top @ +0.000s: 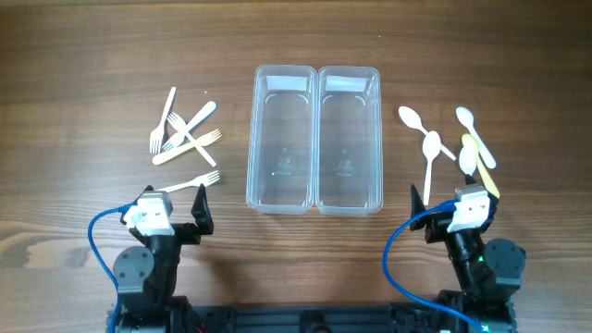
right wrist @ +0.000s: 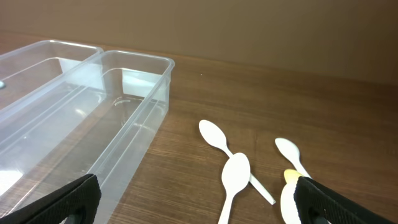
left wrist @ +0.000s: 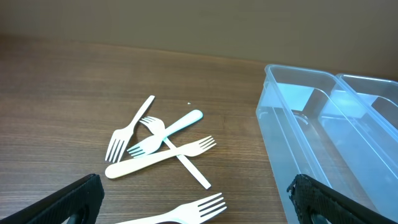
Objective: Pack container
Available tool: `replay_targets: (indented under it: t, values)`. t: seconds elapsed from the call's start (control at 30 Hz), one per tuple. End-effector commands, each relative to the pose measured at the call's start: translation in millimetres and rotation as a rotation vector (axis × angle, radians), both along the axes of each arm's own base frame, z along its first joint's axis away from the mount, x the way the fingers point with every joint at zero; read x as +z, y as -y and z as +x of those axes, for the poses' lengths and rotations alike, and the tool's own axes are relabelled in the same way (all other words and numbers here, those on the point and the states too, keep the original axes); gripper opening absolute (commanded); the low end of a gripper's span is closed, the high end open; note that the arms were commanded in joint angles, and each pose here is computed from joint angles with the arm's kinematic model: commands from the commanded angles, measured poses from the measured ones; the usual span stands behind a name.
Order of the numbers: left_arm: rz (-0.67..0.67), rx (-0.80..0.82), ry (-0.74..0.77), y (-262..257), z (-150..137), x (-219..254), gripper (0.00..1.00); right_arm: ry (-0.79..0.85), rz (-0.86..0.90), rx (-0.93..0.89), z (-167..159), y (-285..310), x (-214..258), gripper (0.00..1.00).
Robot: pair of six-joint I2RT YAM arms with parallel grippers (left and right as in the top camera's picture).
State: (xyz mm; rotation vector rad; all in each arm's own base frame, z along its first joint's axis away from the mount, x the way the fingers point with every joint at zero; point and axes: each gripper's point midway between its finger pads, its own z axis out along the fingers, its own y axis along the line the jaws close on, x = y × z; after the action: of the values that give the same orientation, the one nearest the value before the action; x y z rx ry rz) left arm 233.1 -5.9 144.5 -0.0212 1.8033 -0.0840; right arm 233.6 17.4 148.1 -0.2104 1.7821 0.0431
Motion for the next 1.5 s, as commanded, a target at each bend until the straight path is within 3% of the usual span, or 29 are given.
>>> replay_targets:
  t: [0.0,0.63,0.73,0.8,0.87,1.0,1.1,1.23,1.33,1.47]
  values:
    - [0.017,-0.005,0.0,1,0,-3,1.0,0.011,-0.01,0.015,0,-2,1,1.0]
    - [0.017,-0.005,0.005,1,1,-2,1.0,0.014,-0.041,0.002,0,1,0,1.0]
    - [-0.027,-0.191,0.011,33,-4,0,1.0,0.014,-0.029,0.016,0,-2,1,1.0]
    - [-0.064,-0.347,0.01,59,-12,1,1.0,-0.008,0.136,0.15,-6,-29,3,1.0]
    - [-0.121,-0.404,-0.004,70,-17,2,1.0,-0.069,0.38,0.287,-18,-59,11,1.0]
    - [-0.189,-0.386,-0.045,70,-18,-2,1.0,-0.075,0.412,0.342,-23,-67,16,1.0]
    - [-0.208,-0.279,-0.159,55,-18,-7,1.0,-0.039,0.392,0.268,-19,-56,44,1.0]
    - [-0.181,-0.158,-0.268,36,-2,37,1.0,-0.189,0.409,0.2,8,-47,60,1.0]
    - [-0.137,-0.032,-0.445,14,21,56,1.0,-0.392,0.367,0.18,52,-41,51,1.0]
    - [-0.04,-0.043,-0.659,7,54,49,1.0,-0.686,0.32,0.092,121,-20,34,1.0]
